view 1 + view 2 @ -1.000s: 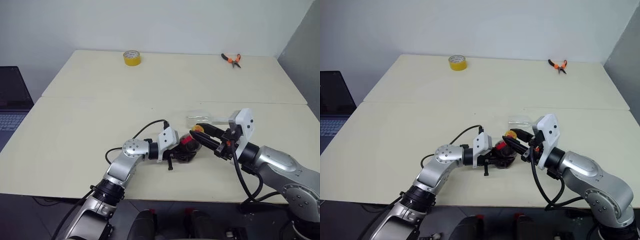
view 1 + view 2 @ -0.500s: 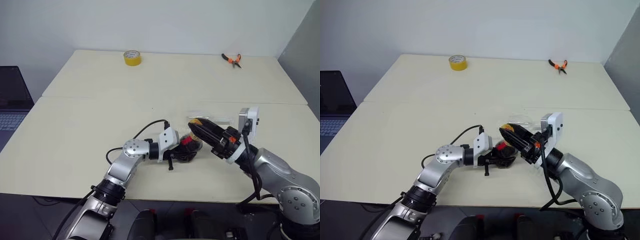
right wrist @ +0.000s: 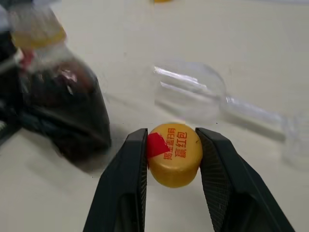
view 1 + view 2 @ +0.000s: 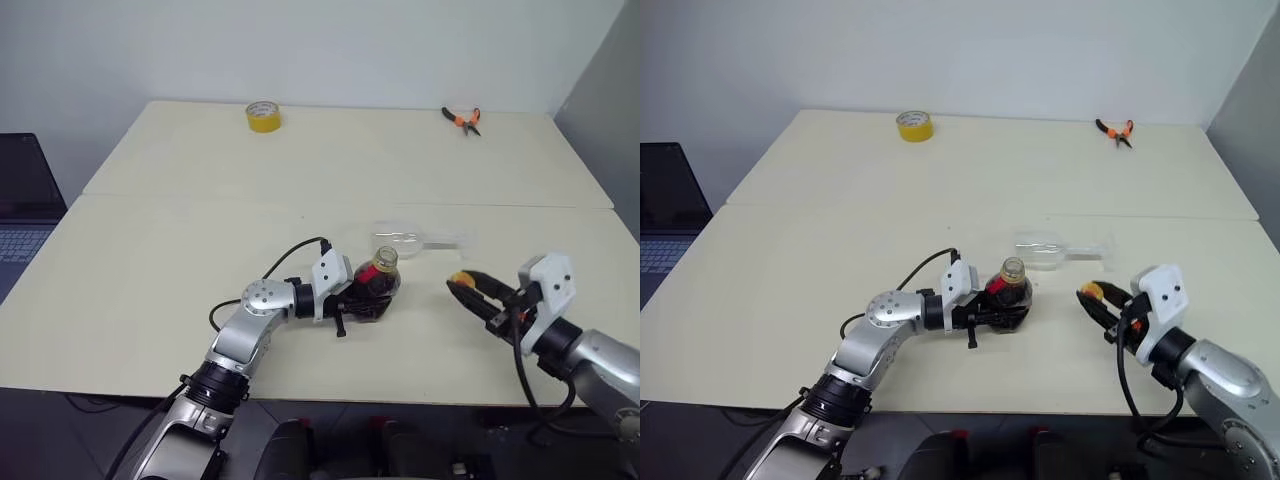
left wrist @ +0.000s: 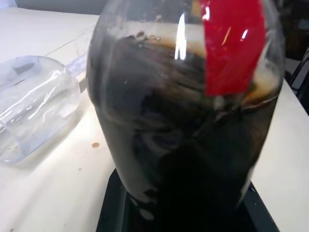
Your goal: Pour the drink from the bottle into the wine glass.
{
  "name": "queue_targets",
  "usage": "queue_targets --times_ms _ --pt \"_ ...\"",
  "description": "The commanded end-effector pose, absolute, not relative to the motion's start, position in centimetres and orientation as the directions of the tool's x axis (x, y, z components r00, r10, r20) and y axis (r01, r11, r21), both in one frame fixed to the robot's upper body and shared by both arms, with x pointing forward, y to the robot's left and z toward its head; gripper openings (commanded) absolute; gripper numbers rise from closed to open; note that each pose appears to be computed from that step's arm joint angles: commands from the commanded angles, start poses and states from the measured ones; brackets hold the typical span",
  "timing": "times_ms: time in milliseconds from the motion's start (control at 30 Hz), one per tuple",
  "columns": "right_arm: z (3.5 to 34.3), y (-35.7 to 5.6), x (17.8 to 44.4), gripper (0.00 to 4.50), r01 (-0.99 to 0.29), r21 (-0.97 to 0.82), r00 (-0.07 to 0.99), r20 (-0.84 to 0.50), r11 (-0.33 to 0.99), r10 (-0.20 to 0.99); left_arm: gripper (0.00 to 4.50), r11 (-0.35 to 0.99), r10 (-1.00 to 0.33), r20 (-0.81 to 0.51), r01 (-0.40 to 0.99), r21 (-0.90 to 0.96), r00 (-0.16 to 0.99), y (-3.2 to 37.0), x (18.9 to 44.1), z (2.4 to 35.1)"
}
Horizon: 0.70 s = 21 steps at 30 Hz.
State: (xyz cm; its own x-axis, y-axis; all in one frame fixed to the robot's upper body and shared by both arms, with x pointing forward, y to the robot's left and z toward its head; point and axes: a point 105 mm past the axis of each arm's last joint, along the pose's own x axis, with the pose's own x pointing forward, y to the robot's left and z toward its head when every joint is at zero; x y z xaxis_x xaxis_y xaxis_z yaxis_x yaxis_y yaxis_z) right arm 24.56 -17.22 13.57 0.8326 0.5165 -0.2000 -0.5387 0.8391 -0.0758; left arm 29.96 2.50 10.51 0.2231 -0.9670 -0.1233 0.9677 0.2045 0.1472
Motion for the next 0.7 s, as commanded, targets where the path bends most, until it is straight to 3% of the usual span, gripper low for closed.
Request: queue_targets --times_ms 33,300,533,700 --pt "11.1 -17.5 25.0 1.24 -0.534 -0.139 0.835 -0.242 0.834 0.495 0.74 0.176 -0.979 -0.069 0.965 0.195 0.193 1.9 29.5 12.3" --pt "7.9 -20.2 27.8 1.24 -0.361 -0.141 0.921 -0.210 0.922 0.329 0.74 0.146 -0.983 -0.076 0.967 0.208 0.165 1.7 29.3 12.6" --pt "7.0 -20.9 28.6 1.24 -0.337 -0.138 0.930 -0.205 0.931 0.306 0.74 0.143 -0.983 -0.081 0.967 0.209 0.162 1.8 29.2 12.5" --pt "7.0 -20.9 28.3 2.84 -0.335 -0.066 0.927 -0.201 0.940 0.317 0.74 0.148 -0.983 -0.078 0.966 0.211 0.167 1.8 29.2 12.6"
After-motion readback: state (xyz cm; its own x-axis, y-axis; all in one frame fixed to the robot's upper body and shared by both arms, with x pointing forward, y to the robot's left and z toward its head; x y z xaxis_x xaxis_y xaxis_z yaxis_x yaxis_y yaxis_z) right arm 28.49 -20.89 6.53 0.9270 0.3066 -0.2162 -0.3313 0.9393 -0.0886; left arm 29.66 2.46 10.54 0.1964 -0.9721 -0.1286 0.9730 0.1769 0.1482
